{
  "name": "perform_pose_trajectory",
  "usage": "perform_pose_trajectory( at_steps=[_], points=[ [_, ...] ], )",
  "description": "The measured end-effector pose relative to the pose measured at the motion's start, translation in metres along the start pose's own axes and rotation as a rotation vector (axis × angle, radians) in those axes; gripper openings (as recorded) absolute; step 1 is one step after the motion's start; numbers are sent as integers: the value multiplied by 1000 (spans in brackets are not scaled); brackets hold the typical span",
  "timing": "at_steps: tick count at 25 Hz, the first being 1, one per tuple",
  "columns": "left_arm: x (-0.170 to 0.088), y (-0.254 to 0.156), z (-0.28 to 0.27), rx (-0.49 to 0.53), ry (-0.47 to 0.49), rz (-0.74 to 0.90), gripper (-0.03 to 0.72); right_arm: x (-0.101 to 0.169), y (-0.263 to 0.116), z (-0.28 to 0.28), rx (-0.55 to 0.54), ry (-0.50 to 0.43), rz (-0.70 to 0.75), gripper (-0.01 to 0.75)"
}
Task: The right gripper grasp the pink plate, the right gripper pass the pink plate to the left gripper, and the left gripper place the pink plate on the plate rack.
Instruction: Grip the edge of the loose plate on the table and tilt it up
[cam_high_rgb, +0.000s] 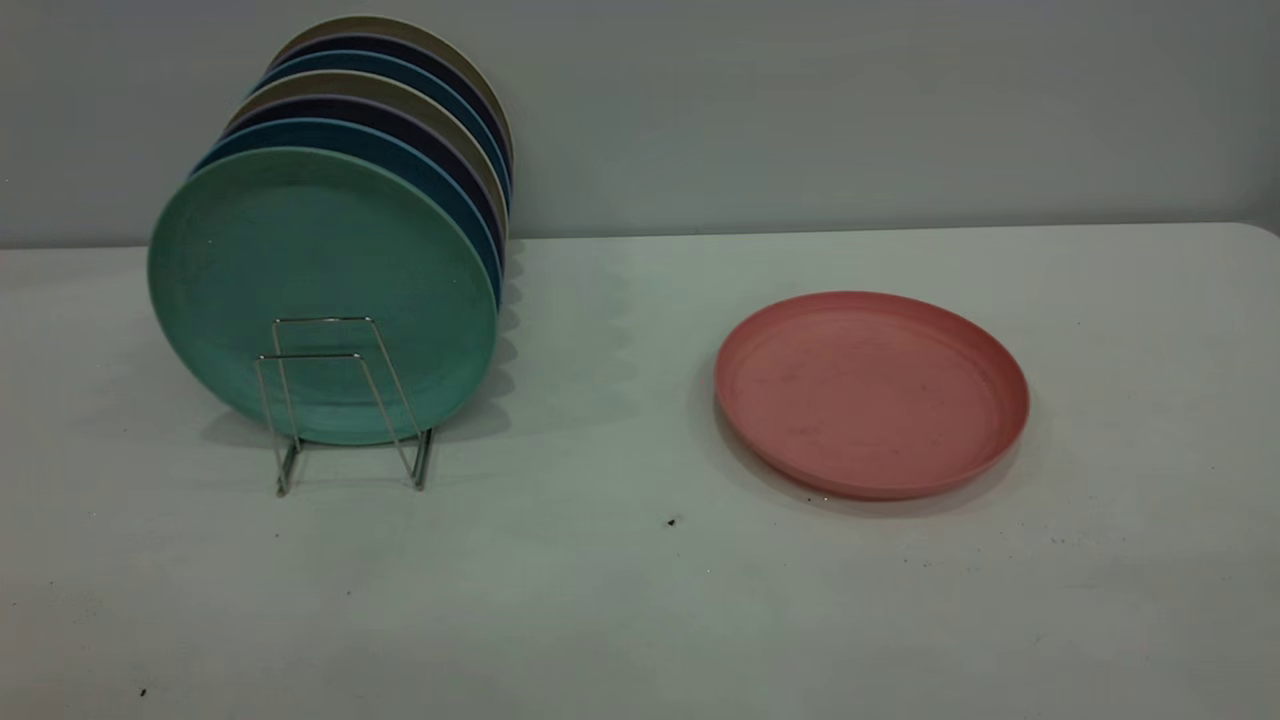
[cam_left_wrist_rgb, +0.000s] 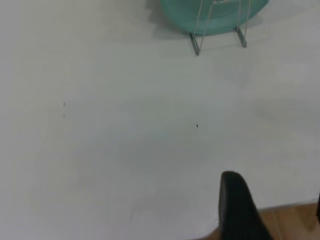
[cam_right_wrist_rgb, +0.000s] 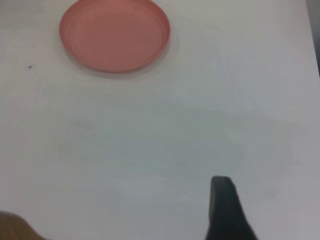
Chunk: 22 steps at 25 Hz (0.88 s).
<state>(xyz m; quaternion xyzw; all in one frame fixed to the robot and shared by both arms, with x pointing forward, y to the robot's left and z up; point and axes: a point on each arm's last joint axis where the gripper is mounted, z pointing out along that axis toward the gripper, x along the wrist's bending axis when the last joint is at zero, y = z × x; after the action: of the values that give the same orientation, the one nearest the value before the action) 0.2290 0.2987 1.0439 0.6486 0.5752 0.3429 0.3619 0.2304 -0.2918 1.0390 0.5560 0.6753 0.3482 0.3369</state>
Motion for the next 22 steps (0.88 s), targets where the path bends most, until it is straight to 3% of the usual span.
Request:
perform_pose_trajectory(
  at_steps=[5, 7, 10, 16, 20, 22],
  points=[
    [1, 18, 0, -125, 3, -4, 411, -3, 21, -1, -129, -25, -49, 459],
    [1, 27, 9, -97, -3, -12, 411, -5, 36, 6, -191, -29, -41, 459],
    [0, 44, 32, -29, -39, -49, 411, -7, 57, 26, -179, 10, -4, 459],
    [-6, 74, 88, 80, -148, -97, 411, 3, 80, 92, 32, 239, 76, 459],
    [-13, 94, 120, 140, -244, -77, 411, 14, 90, 135, 87, 424, 134, 459],
    [-16, 101, 134, 162, -291, -71, 411, 15, 92, 158, 96, 466, 177, 459]
  ],
)
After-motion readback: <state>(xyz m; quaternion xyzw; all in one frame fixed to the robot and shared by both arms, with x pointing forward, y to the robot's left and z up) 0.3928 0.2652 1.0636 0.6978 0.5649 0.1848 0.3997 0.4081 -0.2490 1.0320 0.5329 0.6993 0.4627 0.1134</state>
